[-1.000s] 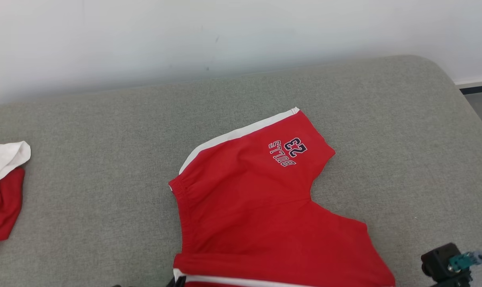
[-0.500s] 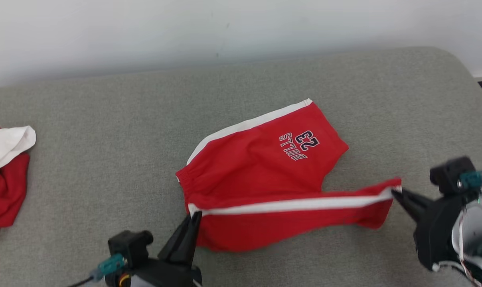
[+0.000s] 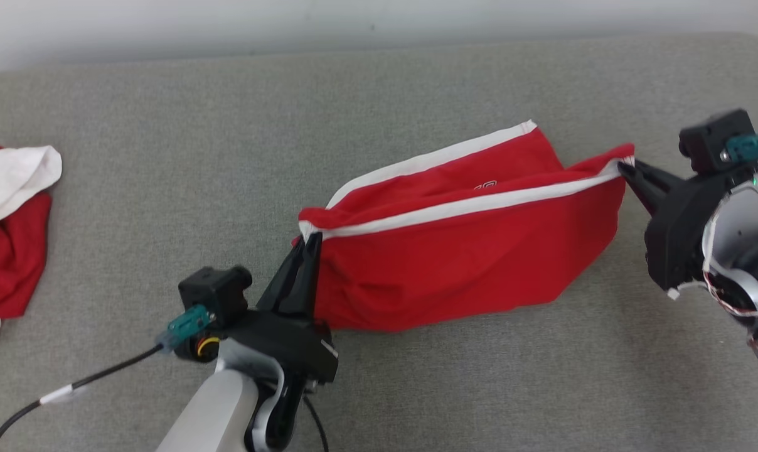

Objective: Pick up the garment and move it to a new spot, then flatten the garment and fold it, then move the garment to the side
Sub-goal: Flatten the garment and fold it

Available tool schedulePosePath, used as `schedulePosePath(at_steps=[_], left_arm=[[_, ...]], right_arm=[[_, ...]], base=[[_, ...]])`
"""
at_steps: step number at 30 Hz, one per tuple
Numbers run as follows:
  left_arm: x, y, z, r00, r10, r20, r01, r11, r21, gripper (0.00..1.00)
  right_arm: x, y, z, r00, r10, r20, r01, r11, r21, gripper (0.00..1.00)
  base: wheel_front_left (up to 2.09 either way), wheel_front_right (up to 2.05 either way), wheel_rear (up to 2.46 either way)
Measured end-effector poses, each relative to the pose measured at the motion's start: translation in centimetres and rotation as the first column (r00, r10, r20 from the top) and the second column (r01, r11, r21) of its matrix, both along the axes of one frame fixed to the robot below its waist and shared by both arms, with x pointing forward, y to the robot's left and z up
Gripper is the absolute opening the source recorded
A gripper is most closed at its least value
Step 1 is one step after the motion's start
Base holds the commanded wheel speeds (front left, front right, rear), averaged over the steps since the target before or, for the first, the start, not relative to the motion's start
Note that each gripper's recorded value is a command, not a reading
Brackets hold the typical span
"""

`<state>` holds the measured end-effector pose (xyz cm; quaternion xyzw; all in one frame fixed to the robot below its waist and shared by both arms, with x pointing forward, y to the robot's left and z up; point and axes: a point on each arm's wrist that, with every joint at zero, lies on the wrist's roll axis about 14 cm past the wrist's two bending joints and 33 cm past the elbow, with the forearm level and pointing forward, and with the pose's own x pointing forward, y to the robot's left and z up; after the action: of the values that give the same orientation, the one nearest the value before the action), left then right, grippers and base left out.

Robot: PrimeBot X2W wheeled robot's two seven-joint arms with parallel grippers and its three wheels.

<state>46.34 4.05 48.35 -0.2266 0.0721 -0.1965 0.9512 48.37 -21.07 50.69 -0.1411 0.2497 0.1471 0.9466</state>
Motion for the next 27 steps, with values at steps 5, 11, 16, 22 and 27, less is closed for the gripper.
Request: schedulePosePath(at_steps=[5,11,16,22,27], left_arm=[[1.8,0.0,0.2,1.0,0.028,0.01,-0.028,1.0,0.009,0.0],[3.1,1.0,-1.1,0.996,0.08,-0.027,-0.079,0.996,0.051,0.0],[3.9,1.9,-2.0,0.991,0.122,-0.054,-0.117,0.989,0.088,0.0],[4.7,2.9,-2.5,0.985,0.164,-0.059,-0.157,0.981,0.111,0.0],[5.2,3.1,-2.5,0.984,0.173,-0.045,-0.166,0.979,0.121,1.0]], right_arm=[[3.1,1.2,-0.5,0.999,0.026,0.024,-0.026,1.0,0.001,0.0],[6.0,2.0,-1.9,0.999,0.035,0.032,-0.035,0.999,0.0,0.0],[7.9,2.9,-2.9,0.998,0.045,0.036,-0.045,0.999,0.006,0.0],[9.4,3.8,-4.7,0.999,0.038,0.017,-0.039,0.999,0.031,0.0],[9.6,4.8,-5.5,0.999,0.053,0.007,-0.054,0.998,0.04,1.0]], base=[[0.0,0.0,0.0],[0.0,0.0,0.0],[0.0,0.0,0.0],[0.0,0.0,0.0],[0.0,0.0,0.0]])
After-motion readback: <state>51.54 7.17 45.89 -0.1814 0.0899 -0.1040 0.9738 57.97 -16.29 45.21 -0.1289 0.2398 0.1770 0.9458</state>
